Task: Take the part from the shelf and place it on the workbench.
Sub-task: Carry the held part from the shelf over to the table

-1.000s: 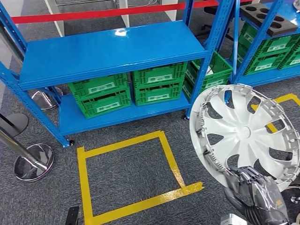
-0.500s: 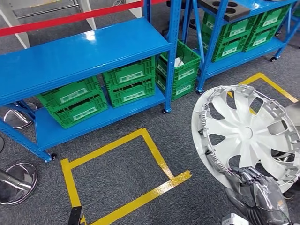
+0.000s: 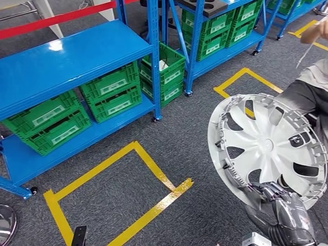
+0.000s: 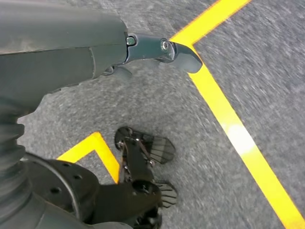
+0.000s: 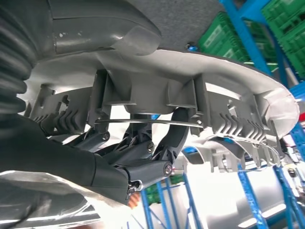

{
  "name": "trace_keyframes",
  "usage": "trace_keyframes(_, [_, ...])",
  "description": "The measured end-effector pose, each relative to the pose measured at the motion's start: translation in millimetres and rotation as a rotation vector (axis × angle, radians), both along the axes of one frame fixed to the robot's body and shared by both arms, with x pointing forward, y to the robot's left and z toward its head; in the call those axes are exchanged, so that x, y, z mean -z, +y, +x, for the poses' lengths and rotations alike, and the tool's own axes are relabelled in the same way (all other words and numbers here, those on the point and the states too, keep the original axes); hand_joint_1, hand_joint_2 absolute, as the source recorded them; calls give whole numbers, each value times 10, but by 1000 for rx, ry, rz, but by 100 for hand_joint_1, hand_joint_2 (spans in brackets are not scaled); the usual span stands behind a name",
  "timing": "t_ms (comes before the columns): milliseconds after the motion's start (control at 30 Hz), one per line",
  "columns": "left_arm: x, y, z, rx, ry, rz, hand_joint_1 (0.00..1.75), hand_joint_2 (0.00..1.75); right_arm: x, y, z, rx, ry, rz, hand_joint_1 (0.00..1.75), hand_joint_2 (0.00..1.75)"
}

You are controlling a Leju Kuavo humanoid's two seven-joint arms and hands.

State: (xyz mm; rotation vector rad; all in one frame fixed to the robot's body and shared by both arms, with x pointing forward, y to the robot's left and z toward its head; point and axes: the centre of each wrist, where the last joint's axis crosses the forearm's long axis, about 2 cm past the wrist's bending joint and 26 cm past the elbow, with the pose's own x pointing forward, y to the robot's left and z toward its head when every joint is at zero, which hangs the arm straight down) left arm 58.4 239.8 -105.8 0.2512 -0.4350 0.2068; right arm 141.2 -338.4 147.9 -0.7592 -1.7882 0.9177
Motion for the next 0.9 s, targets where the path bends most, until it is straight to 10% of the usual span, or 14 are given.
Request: trace_keyframes(900, [3,12,-9,1,15,-5,0,175,2,0,10,0,16,15,175,175])
